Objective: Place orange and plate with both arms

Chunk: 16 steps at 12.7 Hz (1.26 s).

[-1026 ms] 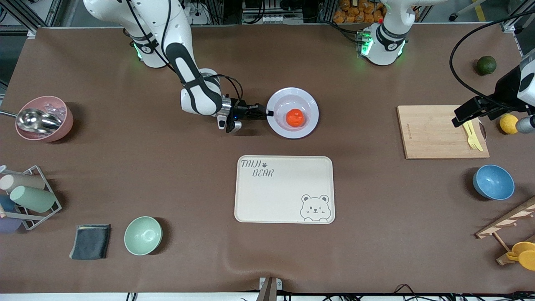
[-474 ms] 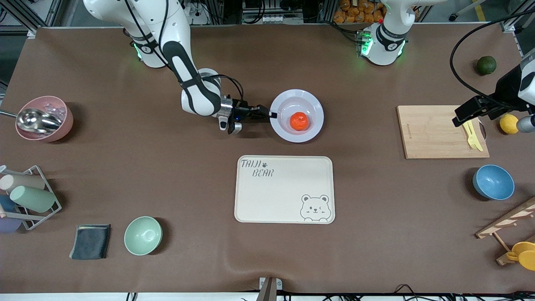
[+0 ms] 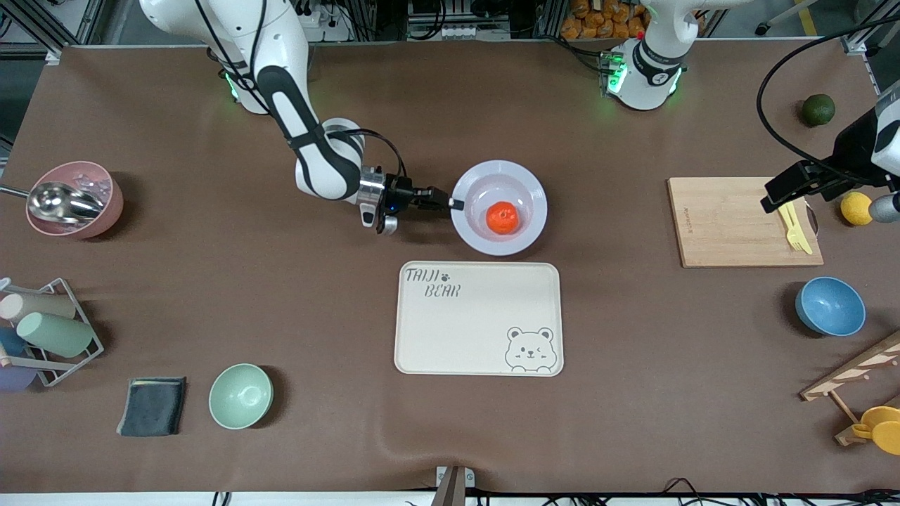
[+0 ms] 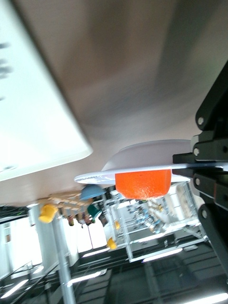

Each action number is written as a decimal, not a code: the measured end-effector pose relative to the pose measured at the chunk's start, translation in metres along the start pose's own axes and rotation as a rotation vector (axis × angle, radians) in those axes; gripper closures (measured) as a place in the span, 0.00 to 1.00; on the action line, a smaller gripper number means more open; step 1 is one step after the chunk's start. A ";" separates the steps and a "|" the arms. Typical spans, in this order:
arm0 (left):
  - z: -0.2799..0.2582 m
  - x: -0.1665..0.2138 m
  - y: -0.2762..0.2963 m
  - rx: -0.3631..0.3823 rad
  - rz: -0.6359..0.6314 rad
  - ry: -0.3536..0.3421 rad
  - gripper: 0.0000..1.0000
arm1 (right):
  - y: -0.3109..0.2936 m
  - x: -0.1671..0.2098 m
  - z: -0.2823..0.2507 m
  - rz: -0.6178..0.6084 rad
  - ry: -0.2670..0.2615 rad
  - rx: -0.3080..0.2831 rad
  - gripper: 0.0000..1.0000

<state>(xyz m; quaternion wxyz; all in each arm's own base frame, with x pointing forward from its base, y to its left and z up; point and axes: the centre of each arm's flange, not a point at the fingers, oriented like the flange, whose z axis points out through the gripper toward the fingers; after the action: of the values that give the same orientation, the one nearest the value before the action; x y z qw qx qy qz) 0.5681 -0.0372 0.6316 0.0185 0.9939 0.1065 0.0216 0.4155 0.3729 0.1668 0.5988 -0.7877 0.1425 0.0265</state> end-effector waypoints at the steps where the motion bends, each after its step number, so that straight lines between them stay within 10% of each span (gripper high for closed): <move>1: 0.000 0.000 0.000 0.000 0.000 0.000 0.00 | -0.008 0.016 -0.006 0.006 0.032 0.009 0.96; 16: -0.002 -0.001 -0.001 -0.001 -0.001 0.003 0.00 | -0.004 0.128 0.005 0.017 0.230 -0.082 0.96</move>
<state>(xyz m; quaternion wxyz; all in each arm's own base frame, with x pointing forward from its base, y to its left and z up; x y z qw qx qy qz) 0.5671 -0.0365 0.6335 0.0186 0.9938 0.1071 0.0233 0.5400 0.3544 0.1419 0.5455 -0.8081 0.2158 -0.0533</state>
